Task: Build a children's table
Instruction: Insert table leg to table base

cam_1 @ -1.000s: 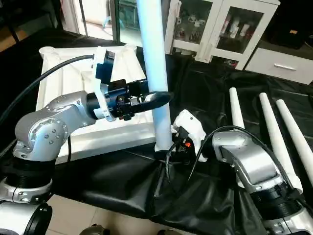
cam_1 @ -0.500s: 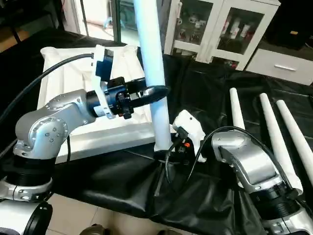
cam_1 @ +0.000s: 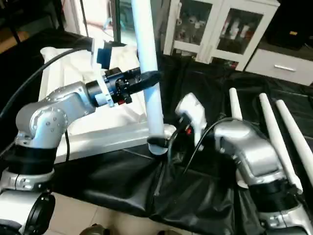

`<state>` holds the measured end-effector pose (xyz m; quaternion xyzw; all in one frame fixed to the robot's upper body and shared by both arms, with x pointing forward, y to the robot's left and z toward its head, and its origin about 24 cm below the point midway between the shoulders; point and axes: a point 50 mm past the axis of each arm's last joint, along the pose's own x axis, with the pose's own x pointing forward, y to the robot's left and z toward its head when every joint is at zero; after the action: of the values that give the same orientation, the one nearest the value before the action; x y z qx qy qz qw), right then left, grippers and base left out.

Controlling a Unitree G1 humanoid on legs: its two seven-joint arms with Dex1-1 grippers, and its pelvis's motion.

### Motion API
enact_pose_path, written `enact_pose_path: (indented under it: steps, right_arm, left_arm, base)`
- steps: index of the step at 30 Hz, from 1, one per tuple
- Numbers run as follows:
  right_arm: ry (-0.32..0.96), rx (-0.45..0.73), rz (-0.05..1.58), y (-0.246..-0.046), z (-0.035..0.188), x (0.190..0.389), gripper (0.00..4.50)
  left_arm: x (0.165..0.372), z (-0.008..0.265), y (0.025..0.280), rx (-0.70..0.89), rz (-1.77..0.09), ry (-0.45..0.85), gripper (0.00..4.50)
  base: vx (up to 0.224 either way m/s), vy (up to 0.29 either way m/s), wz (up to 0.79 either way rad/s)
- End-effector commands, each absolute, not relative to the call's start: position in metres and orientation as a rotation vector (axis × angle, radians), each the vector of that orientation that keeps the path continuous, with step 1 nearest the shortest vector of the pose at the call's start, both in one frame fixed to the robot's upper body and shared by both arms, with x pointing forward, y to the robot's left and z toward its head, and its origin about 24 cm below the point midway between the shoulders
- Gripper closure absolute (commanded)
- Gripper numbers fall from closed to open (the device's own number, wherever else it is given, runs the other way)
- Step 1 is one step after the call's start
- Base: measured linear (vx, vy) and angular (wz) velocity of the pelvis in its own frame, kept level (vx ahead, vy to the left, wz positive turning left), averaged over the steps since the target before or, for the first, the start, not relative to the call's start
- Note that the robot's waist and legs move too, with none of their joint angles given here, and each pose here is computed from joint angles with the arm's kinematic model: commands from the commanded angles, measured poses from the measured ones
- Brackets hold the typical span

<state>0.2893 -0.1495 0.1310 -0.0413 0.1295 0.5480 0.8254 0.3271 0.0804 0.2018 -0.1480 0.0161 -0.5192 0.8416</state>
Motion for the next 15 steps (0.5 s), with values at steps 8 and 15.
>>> enact_pose_path:
  steps: [8, 15]
  right_arm:
    - [0.286, -0.063, 1.123, -0.164, 0.146, 0.299, 0.0]
    - [0.322, -0.061, 1.158, -0.162, 0.146, 0.297, 0.0]
  left_arm:
    - [0.336, 0.213, 0.077, -0.385, -1.033, 0.076, 2.75]
    - [0.339, 0.218, 0.077, -0.46, -1.013, 0.074, 2.75]
  base:
    - [0.0, 0.0, 0.0]
    - [0.0, 0.0, 0.0]
